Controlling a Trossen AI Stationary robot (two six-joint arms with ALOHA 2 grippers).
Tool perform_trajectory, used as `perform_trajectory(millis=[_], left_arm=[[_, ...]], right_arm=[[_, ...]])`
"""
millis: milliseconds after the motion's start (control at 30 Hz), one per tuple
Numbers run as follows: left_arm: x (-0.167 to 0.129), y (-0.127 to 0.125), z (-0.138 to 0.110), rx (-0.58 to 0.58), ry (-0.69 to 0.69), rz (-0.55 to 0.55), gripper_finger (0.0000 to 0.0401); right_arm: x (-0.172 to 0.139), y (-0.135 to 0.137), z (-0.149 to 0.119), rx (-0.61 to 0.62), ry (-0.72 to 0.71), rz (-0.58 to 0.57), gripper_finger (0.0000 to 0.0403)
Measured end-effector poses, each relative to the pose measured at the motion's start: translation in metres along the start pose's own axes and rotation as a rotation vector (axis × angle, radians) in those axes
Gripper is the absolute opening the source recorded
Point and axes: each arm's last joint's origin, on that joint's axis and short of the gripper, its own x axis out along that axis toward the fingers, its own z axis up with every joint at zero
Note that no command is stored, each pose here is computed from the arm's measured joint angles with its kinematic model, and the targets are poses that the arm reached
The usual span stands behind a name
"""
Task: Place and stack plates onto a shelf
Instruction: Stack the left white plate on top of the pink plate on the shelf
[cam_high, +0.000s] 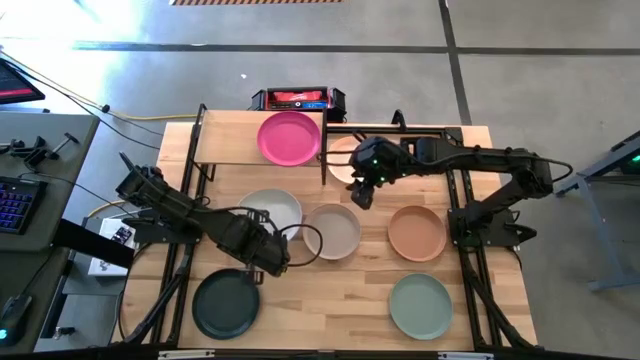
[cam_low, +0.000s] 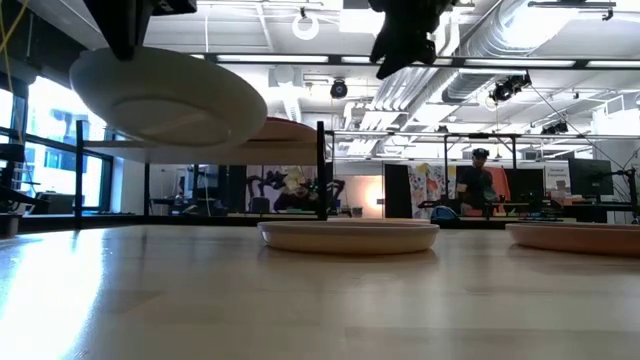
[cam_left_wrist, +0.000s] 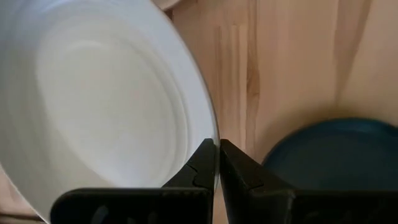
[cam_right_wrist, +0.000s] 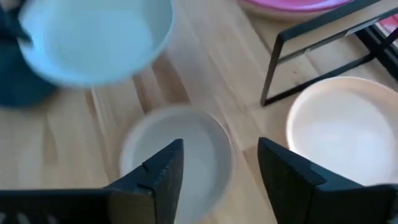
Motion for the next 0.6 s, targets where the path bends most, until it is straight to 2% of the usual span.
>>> perform_trajectory(millis=[167, 433, 600], left_arm=[[0.0, 0.0, 0.0, 0.089, -0.008, 0.017, 0.0], [0.0, 0.003, 0.001, 0.303, -0.026, 0.098, 0.0], [-0.001, 0.004, 0.002, 0.444, -0.035, 0.176, 0.0]], right_arm=[[0.005, -0.002, 0.006, 0.143, -0.04, 0.013, 0.0194], [0.031, 0.007, 0.004, 0.237, 0.041, 0.062, 0.0194], [0.039, 0.017, 0.003, 0.298, 0.04, 0.085, 0.0194]])
